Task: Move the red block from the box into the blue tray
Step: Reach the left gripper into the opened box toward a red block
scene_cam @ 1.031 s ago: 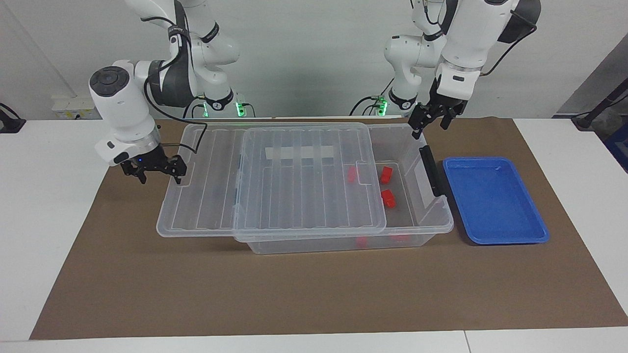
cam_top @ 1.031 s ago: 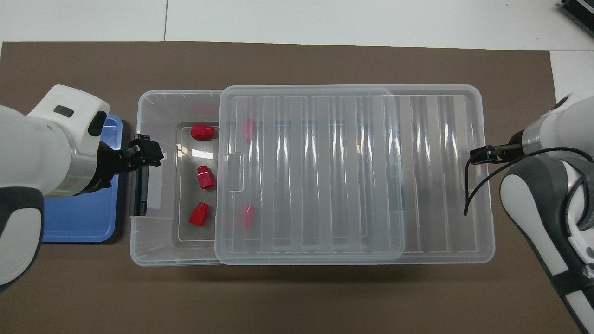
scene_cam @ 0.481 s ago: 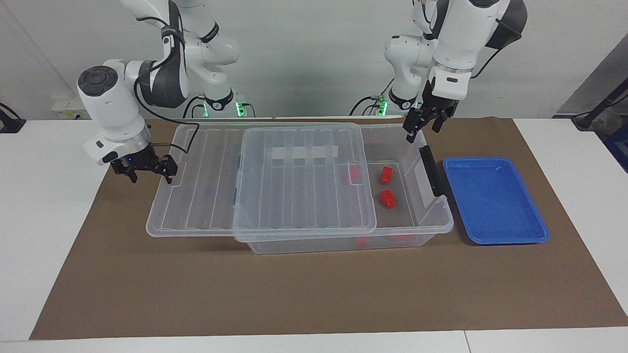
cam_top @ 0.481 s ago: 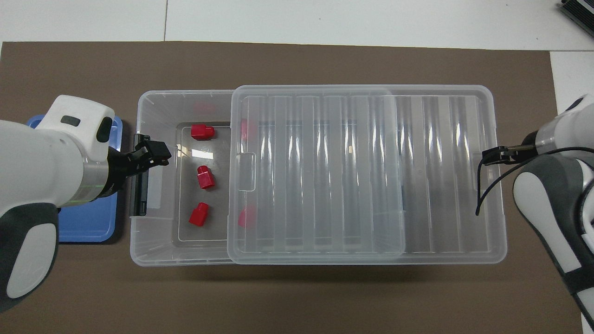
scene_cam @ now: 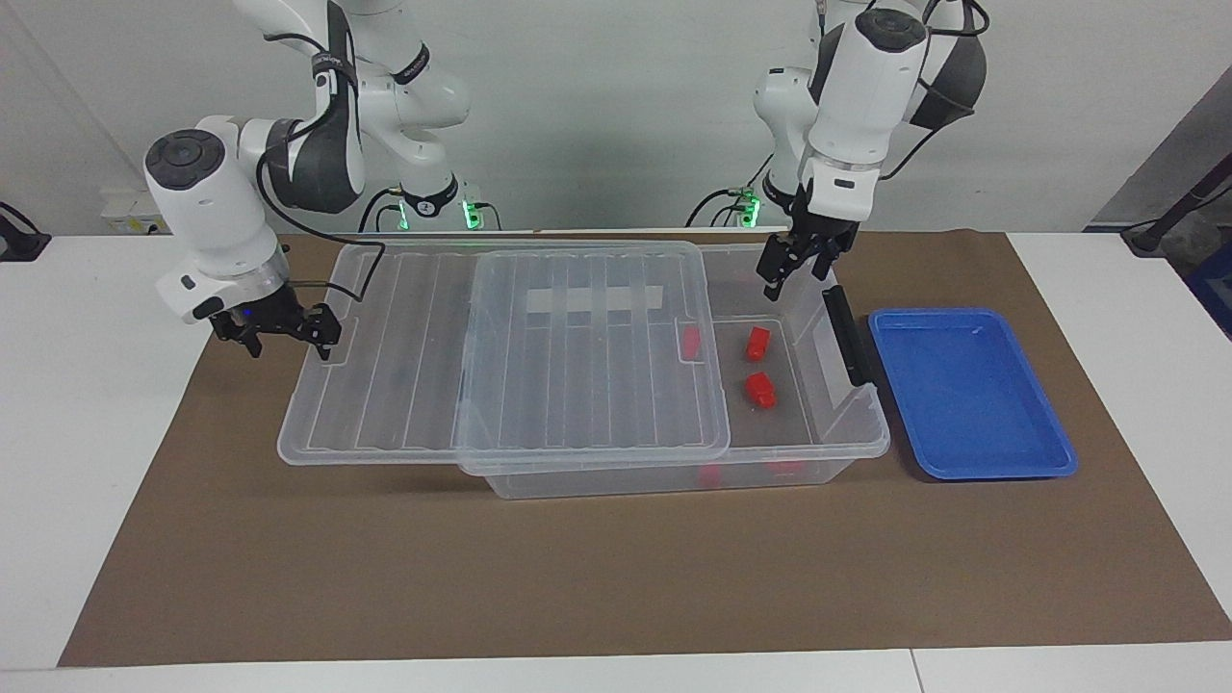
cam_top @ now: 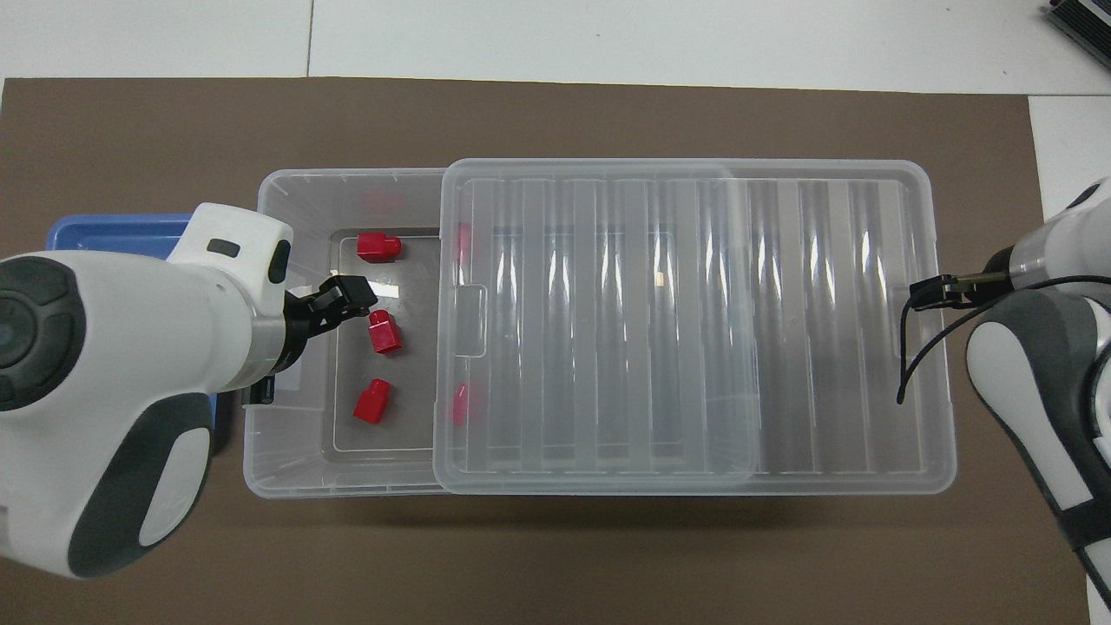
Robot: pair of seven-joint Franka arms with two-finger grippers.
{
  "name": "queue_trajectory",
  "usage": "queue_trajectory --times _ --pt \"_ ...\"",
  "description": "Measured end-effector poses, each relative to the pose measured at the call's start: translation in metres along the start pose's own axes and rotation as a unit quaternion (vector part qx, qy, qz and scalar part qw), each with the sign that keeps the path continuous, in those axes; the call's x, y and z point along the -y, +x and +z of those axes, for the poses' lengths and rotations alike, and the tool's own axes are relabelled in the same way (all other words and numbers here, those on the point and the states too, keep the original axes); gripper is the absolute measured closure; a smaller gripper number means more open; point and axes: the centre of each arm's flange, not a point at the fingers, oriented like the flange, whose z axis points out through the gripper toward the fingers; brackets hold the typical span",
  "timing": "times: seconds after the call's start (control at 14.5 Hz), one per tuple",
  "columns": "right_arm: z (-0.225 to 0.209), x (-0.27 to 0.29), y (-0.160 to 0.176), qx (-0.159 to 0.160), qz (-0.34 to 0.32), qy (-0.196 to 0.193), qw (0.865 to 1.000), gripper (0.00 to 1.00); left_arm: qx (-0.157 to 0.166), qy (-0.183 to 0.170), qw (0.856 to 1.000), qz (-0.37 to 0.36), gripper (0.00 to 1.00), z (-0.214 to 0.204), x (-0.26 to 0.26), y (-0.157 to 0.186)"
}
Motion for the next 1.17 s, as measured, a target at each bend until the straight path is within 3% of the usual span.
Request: queue_trajectory --times 0.41,1.17 --pt "-0.003 -0.001 -0.002 0.002 0.001 -0.001 1.0 0.0 0.003 0.004 1.0 0.022 0.0 0.069 0.0 -0.001" --pt "-0.02 -0.005 -0.004 0.005 0.003 -0.001 1.0 0.0 -0.02 0.019 0.994 0.103 0.0 0.125 -0.003 0.005"
